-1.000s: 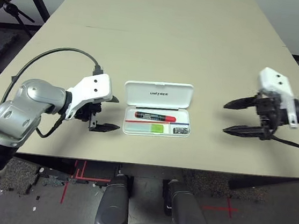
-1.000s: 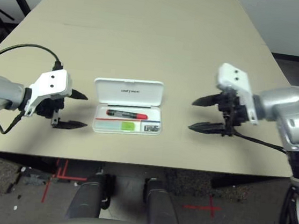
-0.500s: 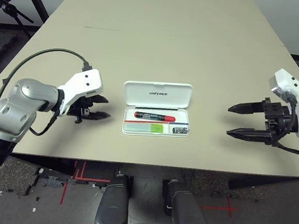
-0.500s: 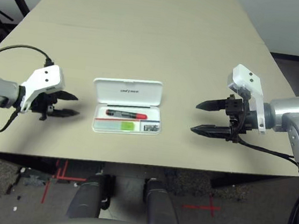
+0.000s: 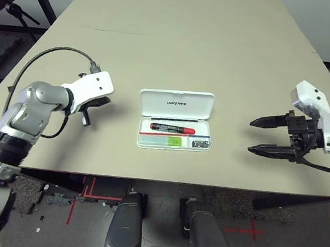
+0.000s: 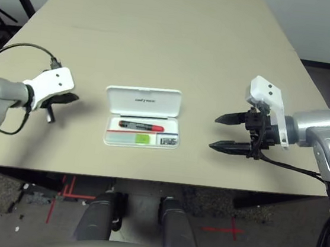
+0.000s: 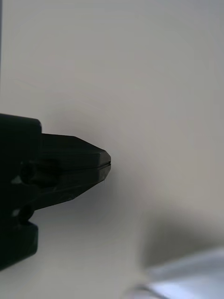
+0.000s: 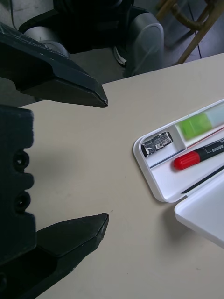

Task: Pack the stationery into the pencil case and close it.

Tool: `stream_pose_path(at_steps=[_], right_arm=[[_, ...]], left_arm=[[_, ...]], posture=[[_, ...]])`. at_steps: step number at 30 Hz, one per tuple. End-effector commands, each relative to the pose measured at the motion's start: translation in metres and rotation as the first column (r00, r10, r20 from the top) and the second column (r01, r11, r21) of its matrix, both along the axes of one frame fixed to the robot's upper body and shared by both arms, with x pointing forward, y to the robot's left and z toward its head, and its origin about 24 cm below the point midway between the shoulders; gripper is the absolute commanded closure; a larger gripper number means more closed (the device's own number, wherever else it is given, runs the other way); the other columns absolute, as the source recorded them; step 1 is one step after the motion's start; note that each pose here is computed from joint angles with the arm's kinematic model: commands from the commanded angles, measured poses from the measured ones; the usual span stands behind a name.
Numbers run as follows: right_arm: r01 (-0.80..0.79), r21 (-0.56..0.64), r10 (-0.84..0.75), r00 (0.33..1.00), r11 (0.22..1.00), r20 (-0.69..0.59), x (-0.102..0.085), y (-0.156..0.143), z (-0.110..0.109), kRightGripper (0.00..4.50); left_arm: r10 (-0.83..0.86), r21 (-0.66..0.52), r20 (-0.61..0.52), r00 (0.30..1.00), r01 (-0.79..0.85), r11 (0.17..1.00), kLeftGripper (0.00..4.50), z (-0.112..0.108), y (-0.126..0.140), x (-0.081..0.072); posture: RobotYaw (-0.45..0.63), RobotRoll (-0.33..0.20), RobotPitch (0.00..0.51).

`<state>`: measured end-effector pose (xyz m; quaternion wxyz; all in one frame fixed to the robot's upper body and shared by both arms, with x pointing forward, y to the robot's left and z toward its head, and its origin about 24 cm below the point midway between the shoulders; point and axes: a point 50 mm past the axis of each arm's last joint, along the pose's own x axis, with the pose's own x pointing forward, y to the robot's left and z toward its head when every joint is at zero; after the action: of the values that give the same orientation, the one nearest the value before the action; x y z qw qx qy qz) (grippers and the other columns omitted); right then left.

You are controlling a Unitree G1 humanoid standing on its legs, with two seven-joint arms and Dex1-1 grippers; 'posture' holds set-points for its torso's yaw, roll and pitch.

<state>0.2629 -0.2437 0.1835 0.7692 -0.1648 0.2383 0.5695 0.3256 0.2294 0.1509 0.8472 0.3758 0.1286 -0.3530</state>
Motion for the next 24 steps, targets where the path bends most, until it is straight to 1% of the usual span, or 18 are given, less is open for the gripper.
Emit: stream_pose_path(at_steps=[1, 6, 12, 20, 24], right_arm=[[-0.005, -0.019, 0.005, 1.000, 1.000, -0.002, 0.000, 0.000, -0.001, 0.00], [-0.001, -0.032, 0.001, 1.000, 0.999, -0.002, 0.000, -0.002, -0.001, 0.00], [0.001, -0.036, -0.001, 1.000, 0.999, -0.002, 0.001, -0.002, -0.001, 0.00], [0.000, -0.039, 0.000, 1.000, 0.999, -0.001, 0.004, -0.001, -0.004, 0.00], [-0.004, -0.042, 0.004, 1.000, 0.999, -0.002, 0.005, 0.000, -0.006, 0.00]], left_arm=[[0.015, -0.042, 0.027, 1.000, -0.014, 0.999, 4.48, 0.002, 0.000, 0.005], [-0.035, -0.102, 0.003, 0.999, 0.035, 0.994, 4.48, 0.002, -0.017, 0.006], [-0.143, -0.168, -0.024, 0.989, 0.137, 0.976, 4.48, 0.003, -0.035, -0.001], [-0.322, -0.218, -0.093, 0.942, 0.296, 0.930, 4.48, 0.001, -0.056, -0.022], [-0.369, -0.231, -0.116, 0.922, 0.337, 0.913, 4.48, -0.004, -0.066, -0.029]], posture=[[-0.02, 0.000, 0.131], [-0.02, 0.000, 0.133], [-0.03, 0.000, 0.133], [-0.02, 0.000, 0.129], [-0.02, 0.000, 0.128]])
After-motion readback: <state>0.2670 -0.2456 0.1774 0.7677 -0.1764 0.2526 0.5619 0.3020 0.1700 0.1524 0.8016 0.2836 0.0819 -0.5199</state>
